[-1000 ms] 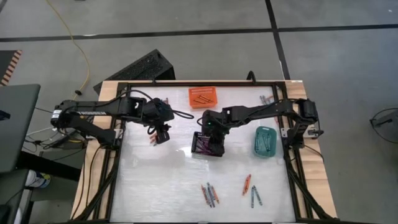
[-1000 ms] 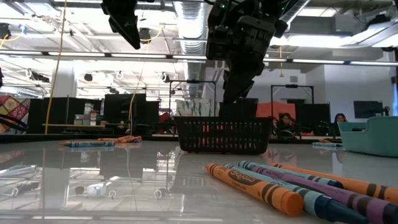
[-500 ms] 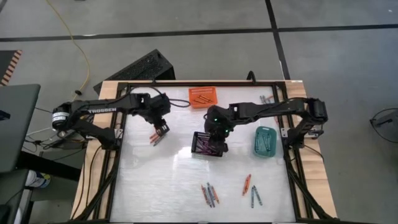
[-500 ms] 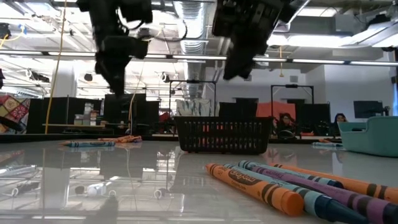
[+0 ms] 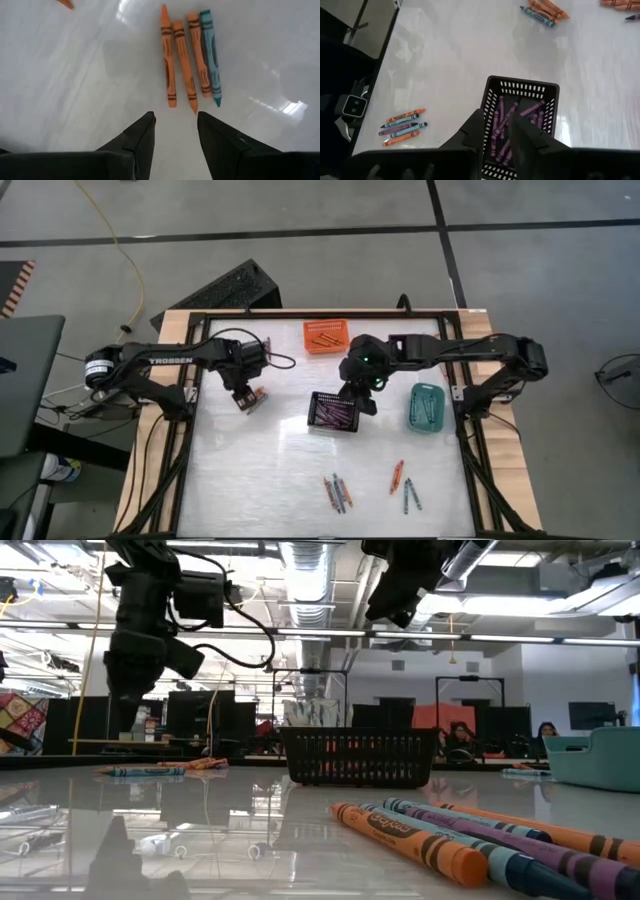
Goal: Sort crayons
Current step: Put the orange crayon into the orange bin
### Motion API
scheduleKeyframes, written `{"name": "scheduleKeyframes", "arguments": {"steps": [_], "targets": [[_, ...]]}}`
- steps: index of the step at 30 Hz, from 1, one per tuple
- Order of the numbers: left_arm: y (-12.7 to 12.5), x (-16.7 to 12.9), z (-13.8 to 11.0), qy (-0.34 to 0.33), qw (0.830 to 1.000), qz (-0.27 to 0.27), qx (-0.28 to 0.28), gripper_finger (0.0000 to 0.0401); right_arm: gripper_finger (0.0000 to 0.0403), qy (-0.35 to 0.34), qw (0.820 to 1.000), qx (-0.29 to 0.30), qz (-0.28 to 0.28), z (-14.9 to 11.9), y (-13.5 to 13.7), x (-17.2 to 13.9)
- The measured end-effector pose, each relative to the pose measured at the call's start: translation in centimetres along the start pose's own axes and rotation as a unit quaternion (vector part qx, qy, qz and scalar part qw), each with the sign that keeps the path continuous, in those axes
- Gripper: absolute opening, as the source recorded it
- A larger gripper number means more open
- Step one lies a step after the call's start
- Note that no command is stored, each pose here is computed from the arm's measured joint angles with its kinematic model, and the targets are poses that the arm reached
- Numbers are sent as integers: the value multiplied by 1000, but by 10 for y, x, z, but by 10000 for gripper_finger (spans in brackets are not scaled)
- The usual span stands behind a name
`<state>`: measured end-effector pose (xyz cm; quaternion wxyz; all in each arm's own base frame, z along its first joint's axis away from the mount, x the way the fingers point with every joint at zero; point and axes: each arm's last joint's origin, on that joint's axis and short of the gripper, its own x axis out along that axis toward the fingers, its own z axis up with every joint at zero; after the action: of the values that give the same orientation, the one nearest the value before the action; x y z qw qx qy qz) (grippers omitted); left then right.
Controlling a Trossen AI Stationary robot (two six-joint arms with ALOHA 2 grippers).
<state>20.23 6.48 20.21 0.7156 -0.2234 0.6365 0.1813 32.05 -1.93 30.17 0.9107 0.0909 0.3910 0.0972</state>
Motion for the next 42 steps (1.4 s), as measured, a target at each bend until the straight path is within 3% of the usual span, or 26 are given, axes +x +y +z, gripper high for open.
{"name": "scheduleKeyframes", "arguments": {"steps": [14,35,42], "targets": [[-17,34,6,29,997,67,39,137,85,2,1000,1,-1,0,0,0],[-11,35,15,4,997,61,38,137,85,7,1000,4,2,-1,3,1],[-8,44,6,20,998,60,30,137,85,8,1000,6,2,-1,3,1]]}}
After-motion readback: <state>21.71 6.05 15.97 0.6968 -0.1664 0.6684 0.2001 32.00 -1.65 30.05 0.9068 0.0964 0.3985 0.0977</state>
